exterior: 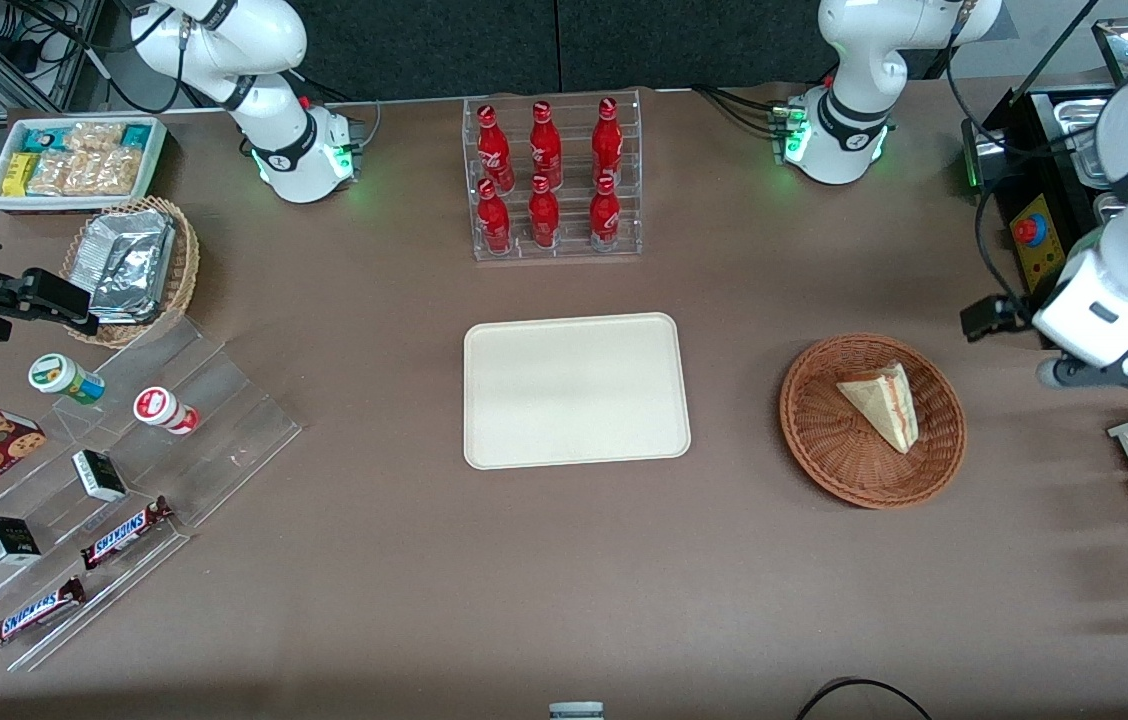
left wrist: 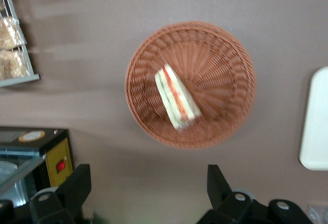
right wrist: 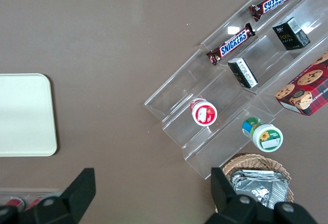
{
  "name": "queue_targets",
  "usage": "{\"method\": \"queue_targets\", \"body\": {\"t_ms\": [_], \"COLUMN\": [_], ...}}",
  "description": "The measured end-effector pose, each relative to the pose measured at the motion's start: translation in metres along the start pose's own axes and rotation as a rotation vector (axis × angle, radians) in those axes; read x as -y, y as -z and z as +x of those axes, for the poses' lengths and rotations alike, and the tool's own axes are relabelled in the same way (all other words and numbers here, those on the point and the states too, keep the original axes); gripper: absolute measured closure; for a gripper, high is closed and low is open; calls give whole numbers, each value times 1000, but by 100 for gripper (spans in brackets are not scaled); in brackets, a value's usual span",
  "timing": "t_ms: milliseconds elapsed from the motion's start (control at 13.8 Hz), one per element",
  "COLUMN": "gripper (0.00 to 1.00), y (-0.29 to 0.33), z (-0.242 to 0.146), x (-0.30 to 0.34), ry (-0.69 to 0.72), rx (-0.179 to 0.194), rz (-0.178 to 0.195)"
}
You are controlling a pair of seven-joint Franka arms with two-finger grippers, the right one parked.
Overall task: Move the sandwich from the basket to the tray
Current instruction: 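Move the left gripper over the wrapped sandwich in the wicker basket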
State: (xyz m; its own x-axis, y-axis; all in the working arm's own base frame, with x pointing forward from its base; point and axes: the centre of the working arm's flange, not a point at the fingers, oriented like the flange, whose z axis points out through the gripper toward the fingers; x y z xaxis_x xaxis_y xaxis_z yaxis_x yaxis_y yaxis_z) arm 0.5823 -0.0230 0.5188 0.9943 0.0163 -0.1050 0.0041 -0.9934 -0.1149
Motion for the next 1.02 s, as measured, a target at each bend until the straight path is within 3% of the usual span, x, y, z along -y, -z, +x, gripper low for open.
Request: {"method": "queue_targets", "body": {"t_ms": [363,653,1016], "gripper": [0,0,0], "y": [-60,-97,-161], "z": [6,0,-14], "x": [11,0,-13], "ry": [97,292,391], "rx": [-50,-21,-57], "rz": [-10,-35,-58]}}
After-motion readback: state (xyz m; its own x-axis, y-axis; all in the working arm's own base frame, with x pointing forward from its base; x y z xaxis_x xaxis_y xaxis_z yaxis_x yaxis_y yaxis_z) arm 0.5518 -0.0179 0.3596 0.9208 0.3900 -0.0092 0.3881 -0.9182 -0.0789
